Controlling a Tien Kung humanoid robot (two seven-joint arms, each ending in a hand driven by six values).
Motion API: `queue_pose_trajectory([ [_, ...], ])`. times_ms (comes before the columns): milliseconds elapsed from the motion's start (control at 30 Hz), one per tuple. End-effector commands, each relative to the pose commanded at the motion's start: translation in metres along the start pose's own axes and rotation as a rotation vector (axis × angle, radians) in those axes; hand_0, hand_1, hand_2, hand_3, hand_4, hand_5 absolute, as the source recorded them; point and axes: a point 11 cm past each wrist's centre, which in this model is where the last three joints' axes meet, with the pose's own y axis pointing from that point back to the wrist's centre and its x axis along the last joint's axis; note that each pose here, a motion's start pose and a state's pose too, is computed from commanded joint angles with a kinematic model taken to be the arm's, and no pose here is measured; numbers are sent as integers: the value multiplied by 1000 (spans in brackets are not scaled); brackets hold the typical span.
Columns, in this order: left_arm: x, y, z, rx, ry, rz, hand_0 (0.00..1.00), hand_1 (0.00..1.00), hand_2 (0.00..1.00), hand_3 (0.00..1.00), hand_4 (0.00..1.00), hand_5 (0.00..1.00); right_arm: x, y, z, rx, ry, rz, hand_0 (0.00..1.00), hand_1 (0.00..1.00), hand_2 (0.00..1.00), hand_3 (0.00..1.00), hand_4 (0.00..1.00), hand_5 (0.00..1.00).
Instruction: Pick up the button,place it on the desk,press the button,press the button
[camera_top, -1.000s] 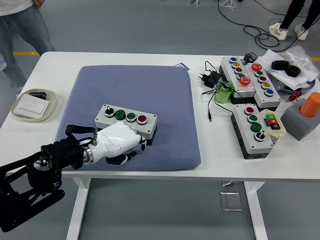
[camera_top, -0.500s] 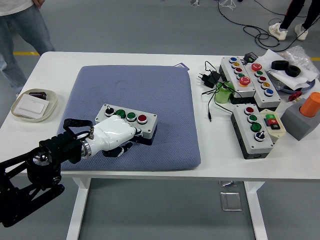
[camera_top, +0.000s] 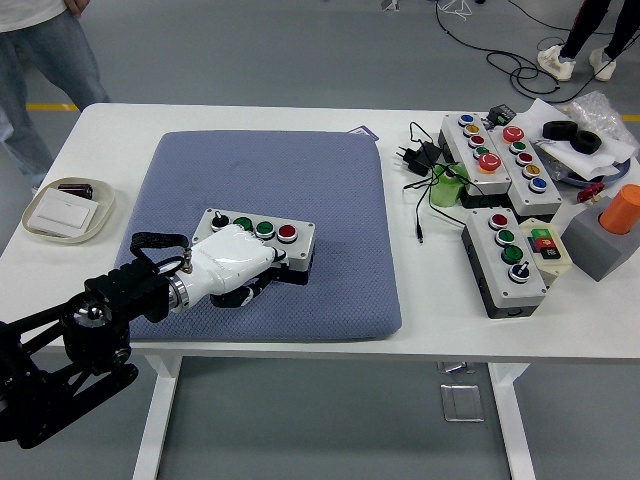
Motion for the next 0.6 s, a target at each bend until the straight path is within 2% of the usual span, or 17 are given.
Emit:
queue_pose_trajectory([
  [267,-1,-4,-6,35,12,1,126,31,99,807,398,2,1,0,2,-3,4,1,627,477,539,582,279,22],
  [600,1,-3,-8,43,14,-1,125,33,101,812,396,2,0,0,-1,2,3,0,627,477,539,582,279,22],
])
